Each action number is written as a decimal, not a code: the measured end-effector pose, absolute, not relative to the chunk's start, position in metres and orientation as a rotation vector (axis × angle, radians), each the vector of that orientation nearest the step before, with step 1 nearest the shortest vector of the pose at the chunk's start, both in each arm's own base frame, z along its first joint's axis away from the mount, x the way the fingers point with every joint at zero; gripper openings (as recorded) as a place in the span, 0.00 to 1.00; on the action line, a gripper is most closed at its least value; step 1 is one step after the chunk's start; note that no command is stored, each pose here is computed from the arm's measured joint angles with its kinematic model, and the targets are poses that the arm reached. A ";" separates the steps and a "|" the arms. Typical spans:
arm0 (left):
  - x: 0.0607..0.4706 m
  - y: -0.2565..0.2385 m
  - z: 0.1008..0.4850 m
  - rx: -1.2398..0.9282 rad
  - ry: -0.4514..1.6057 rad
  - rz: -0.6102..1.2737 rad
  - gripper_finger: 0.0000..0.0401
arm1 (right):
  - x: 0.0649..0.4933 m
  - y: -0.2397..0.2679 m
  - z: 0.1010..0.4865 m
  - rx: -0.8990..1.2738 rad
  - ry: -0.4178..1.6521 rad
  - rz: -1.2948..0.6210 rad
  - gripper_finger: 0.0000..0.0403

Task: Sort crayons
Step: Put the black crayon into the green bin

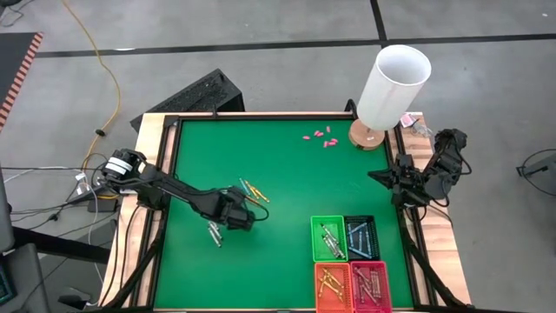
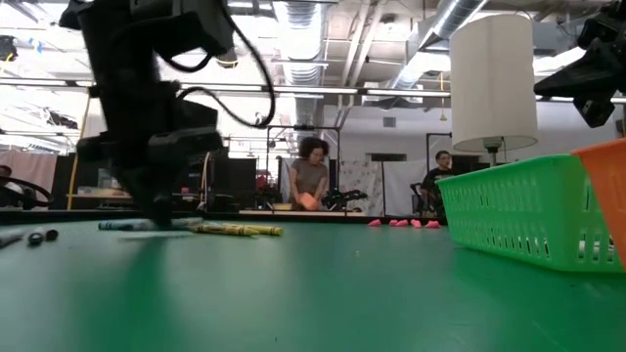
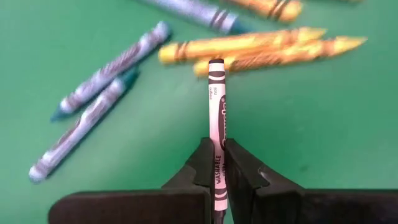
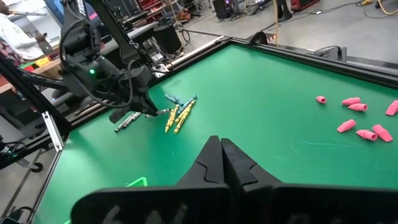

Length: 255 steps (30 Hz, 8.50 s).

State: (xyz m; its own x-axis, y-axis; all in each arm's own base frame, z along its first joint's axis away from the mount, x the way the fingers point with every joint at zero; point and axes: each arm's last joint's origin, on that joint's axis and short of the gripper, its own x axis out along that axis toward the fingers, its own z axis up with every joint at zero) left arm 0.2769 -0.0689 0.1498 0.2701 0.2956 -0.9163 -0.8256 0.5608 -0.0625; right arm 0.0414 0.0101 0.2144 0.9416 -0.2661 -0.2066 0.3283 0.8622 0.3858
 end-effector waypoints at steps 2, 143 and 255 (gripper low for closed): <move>0.281 -0.070 0.155 -0.597 1.015 0.808 0.01 | 0.041 0.010 0.214 0.430 0.149 -0.313 0.00; 0.204 -0.106 0.148 -0.138 1.299 0.327 0.38 | 0.042 0.011 0.214 0.426 0.151 -0.314 0.00; 0.306 -0.102 0.140 -0.100 1.138 0.083 0.40 | 0.042 0.011 0.214 0.418 0.155 -0.315 0.00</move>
State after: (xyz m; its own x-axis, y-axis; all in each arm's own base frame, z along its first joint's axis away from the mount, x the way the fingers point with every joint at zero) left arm 0.3056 -0.1022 0.1397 0.4174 0.0153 -0.9086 -0.1173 0.9924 -0.0372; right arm 0.0420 0.0109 0.2139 0.9398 -0.2683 -0.2115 0.3314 0.8661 0.3741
